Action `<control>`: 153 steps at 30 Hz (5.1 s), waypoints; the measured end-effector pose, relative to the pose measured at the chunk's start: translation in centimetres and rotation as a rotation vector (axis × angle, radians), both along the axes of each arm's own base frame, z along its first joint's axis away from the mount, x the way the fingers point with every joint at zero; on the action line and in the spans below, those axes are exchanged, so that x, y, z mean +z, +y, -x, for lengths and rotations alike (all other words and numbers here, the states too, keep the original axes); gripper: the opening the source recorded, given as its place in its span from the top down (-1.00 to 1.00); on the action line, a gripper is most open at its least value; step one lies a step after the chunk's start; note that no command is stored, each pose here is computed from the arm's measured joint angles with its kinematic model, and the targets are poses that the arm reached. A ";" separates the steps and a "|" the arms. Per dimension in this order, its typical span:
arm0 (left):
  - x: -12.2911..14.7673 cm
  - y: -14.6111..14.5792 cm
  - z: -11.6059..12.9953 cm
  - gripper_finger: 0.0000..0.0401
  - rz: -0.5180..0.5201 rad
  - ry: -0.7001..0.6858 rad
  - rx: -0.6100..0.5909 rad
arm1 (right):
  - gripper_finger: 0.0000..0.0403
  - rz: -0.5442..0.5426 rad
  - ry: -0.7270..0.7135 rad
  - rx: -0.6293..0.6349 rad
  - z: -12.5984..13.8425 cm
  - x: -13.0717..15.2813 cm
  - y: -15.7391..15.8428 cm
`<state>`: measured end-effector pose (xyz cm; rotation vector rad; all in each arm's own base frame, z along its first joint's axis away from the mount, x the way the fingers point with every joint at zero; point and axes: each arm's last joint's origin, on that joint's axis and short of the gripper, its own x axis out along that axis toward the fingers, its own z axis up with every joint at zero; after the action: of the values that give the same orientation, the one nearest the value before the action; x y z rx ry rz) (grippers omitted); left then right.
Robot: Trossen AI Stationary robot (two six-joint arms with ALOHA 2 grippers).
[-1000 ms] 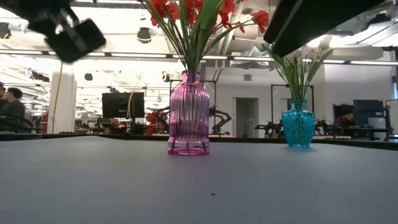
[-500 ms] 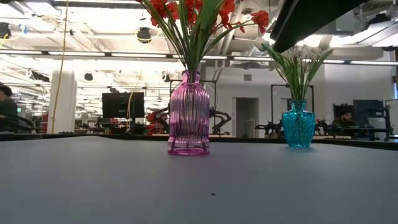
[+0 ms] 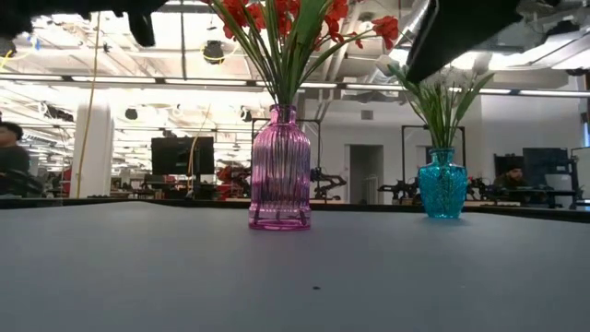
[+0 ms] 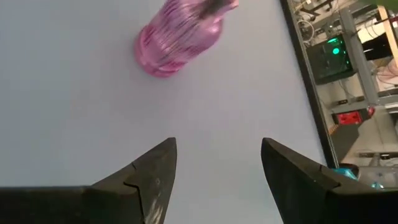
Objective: Sort flowers into vase by color
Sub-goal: Put the red flower into the purple vase, then return to Home Position
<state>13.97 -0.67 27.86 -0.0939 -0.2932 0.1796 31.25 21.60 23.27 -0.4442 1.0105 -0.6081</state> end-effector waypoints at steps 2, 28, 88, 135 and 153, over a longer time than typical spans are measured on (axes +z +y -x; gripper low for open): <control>-0.5 0.6 -0.4 1.00 0.027 -0.047 -0.049 | -0.29 0.002 -0.007 -0.006 0.4 0.5 -0.7; -6.6 2.1 -5.9 1.00 0.257 -0.243 -0.170 | 0.20 -0.434 -0.472 0.269 6.8 -0.6 -12.7; -8.5 0.2 -12.5 1.00 0.153 0.019 -0.230 | 0.60 -0.464 -0.452 0.370 7.0 -0.9 -10.8; -7.1 2.6 -13.9 0.33 0.208 0.374 -0.379 | 0.60 -0.487 -0.442 0.412 7.3 -0.9 -9.9; -6.0 3.6 -10.8 0.33 0.177 0.580 -0.446 | 0.60 -0.491 -0.450 0.412 7.3 -0.8 -9.9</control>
<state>24.74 2.89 21.81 -0.2728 0.3250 -0.2130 23.99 11.65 22.44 -0.0635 0.5803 -0.0678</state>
